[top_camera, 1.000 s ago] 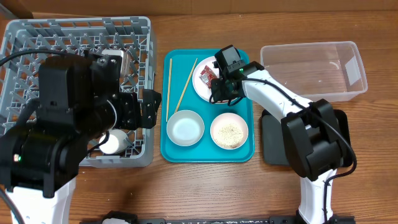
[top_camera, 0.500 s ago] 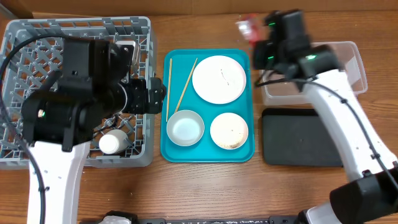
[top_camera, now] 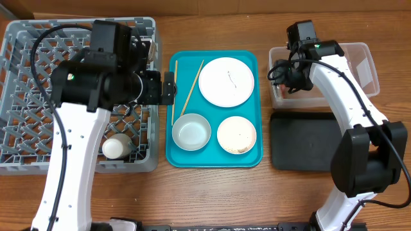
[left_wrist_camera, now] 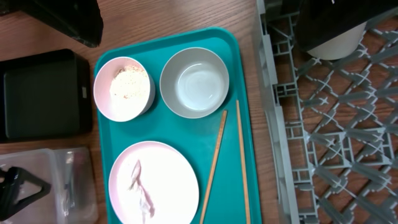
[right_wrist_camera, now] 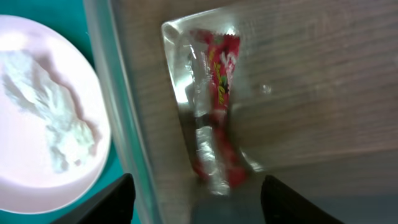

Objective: Sort waste into correct bins and load items into the dishwasher
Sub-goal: 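Grasp the crumpled tissue on the white plate with the right gripper, then drop the tissue into the clear bin with the right gripper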

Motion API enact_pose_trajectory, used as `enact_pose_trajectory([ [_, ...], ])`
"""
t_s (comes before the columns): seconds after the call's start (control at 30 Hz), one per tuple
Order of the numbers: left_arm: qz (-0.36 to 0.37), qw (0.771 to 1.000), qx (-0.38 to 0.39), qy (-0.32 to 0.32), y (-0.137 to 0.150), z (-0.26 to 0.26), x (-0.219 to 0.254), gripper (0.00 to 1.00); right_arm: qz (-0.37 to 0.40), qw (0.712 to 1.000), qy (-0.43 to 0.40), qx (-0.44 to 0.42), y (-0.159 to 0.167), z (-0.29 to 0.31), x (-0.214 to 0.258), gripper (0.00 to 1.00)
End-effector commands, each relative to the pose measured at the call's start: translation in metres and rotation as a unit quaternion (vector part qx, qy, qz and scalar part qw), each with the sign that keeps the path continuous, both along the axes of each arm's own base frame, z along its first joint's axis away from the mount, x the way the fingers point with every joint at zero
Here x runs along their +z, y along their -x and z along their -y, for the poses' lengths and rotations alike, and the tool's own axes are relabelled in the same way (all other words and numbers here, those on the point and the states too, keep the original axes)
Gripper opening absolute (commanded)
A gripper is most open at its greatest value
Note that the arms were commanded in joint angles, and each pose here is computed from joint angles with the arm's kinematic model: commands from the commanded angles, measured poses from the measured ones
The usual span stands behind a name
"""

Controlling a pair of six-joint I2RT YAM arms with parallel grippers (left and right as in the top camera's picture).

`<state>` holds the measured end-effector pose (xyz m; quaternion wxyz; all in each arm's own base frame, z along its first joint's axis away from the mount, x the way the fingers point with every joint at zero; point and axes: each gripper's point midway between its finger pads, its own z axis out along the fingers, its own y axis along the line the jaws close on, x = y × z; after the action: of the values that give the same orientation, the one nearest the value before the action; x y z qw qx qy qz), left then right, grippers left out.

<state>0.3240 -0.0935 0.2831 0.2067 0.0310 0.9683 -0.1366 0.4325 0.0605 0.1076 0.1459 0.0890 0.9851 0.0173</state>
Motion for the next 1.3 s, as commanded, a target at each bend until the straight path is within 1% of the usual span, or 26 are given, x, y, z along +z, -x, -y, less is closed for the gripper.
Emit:
enact_pose_trajectory([
  [0.0,-0.019,1.000,0.000,-0.002,-0.009,0.003,-0.012,1.00,0.048,0.998,-0.035,0.012,-0.009,-0.016,0.029,0.67],
  [0.1,-0.034,0.999,0.000,-0.005,-0.013,0.004,-0.022,1.00,0.084,0.993,-0.070,0.048,-0.011,-0.039,0.053,0.67],
  [0.13,-0.040,0.999,0.000,-0.006,-0.015,0.004,-0.026,1.00,0.095,0.988,-0.090,0.078,-0.011,-0.055,0.061,0.66],
  [0.17,-0.050,0.999,0.000,-0.008,-0.018,0.005,-0.033,1.00,0.105,0.979,-0.119,0.131,-0.006,-0.085,0.068,0.63],
  [0.27,-0.068,0.998,0.000,-0.011,-0.023,0.005,-0.045,1.00,0.106,0.971,-0.121,0.177,0.000,-0.122,0.062,0.60],
  [0.33,-0.082,0.997,0.004,-0.004,-0.025,0.008,-0.052,1.00,0.106,0.971,-0.094,0.192,0.001,-0.139,0.049,0.59],
  [0.4,-0.102,0.995,0.016,0.017,-0.025,0.015,-0.057,1.00,0.110,0.974,-0.044,0.194,-0.004,-0.146,0.032,0.58],
  [0.53,-0.110,0.993,0.013,0.048,-0.026,0.023,-0.057,1.00,0.116,0.976,0.049,0.176,-0.023,-0.141,-0.006,0.59],
  [0.6,-0.101,0.993,0.010,0.056,-0.024,0.023,-0.046,1.00,0.108,0.977,0.061,0.172,-0.029,-0.138,-0.025,0.59],
  [0.67,-0.072,0.996,0.000,0.048,-0.020,0.018,-0.025,1.00,0.096,0.980,0.060,0.163,-0.034,-0.132,-0.043,0.59],
  [0.83,0.040,0.998,0.032,-0.019,-0.001,-0.015,0.046,1.00,0.056,0.985,0.007,0.165,-0.033,-0.131,-0.075,0.57],
  [0.9,0.078,0.995,0.043,-0.032,0.010,-0.023,0.068,1.00,0.047,0.986,-0.001,0.157,-0.032,-0.131,-0.082,0.47],
  [0.93,0.094,0.994,0.047,-0.034,0.017,-0.027,0.077,1.00,0.043,0.987,-0.001,0.154,-0.032,-0.130,-0.086,0.38],
  [0.97,0.106,0.992,0.050,-0.035,0.025,-0.030,0.084,1.00,0.041,0.988,-0.004,0.147,-0.031,-0.130,-0.087,0.25],
  [1.0,0.116,0.991,0.053,-0.036,0.033,-0.033,0.091,1.00,0.037,0.989,-0.007,0.145,-0.030,-0.131,-0.087,0.15],
  [1.03,0.126,0.990,0.057,-0.040,0.047,-0.037,0.098,1.00,0.036,0.988,-0.010,0.148,-0.028,-0.133,-0.086,0.04],
  [1.1,0.127,0.989,0.057,-0.039,0.065,-0.040,0.102,1.00,0.040,0.988,-0.012,0.151,-0.027,-0.136,-0.074,0.04],
  [1.17,0.134,0.989,0.057,-0.038,0.076,-0.042,0.107,1.00,0.054,0.987,-0.016,0.152,-0.028,-0.138,-0.056,0.04],
  [1.2,0.136,0.988,0.057,-0.037,0.078,-0.043,0.108,1.00,0.060,0.986,-0.017,0.152,-0.028,-0.139,-0.047,0.04],
  [1.27,0.142,0.988,0.057,-0.036,0.083,-0.044,0.111,1.00,0.082,0.984,-0.028,0.153,-0.028,-0.140,-0.016,0.04],
])
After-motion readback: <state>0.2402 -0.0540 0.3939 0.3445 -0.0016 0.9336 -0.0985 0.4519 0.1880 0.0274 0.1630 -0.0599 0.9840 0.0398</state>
